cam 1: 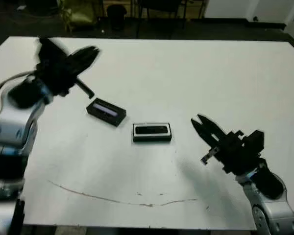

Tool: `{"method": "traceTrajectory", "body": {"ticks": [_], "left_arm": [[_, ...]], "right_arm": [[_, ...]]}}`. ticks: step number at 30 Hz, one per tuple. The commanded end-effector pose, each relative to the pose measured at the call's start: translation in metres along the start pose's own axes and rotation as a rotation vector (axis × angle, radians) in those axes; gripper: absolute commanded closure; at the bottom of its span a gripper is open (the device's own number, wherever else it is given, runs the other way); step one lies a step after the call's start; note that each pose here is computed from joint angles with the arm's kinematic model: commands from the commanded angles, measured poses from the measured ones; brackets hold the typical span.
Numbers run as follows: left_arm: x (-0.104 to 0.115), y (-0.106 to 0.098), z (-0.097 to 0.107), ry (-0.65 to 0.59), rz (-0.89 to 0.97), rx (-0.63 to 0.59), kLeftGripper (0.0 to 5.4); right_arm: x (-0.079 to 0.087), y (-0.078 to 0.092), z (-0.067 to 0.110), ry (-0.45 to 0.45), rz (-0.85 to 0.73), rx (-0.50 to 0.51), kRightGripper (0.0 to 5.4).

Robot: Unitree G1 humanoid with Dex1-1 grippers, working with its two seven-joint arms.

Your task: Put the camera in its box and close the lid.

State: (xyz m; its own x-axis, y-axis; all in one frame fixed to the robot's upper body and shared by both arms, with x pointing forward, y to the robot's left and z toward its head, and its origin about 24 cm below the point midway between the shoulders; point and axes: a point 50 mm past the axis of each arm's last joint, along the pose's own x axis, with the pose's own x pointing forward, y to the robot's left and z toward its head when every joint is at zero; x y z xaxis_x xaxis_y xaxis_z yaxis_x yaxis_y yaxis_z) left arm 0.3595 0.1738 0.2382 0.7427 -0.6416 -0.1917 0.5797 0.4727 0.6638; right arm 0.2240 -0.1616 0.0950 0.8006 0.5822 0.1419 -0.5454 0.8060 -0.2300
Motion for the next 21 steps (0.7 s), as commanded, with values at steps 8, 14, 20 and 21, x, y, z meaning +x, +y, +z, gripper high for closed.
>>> {"method": "traceTrajectory", "body": {"ticks": [8, 14, 20, 21], "left_arm": [[0.064, 0.003, 0.012, 0.338, -0.409, 0.314, 5.40], [0.083, -0.018, 0.009, 0.500, -0.562, 0.390, 5.40], [0.093, -0.043, -0.004, 0.622, -0.658, 0.516, 5.40], [0.094, -0.047, -0.006, 0.625, -0.672, 0.525, 5.40]], "right_arm": [[-0.006, 0.003, -0.009, 0.055, -0.052, 0.059, 5.38], [-0.009, 0.003, -0.009, 0.078, -0.093, 0.100, 5.38], [-0.011, 0.002, -0.011, 0.074, -0.099, 0.116, 5.38], [-0.012, 0.002, -0.012, 0.072, -0.098, 0.116, 5.38]]}}
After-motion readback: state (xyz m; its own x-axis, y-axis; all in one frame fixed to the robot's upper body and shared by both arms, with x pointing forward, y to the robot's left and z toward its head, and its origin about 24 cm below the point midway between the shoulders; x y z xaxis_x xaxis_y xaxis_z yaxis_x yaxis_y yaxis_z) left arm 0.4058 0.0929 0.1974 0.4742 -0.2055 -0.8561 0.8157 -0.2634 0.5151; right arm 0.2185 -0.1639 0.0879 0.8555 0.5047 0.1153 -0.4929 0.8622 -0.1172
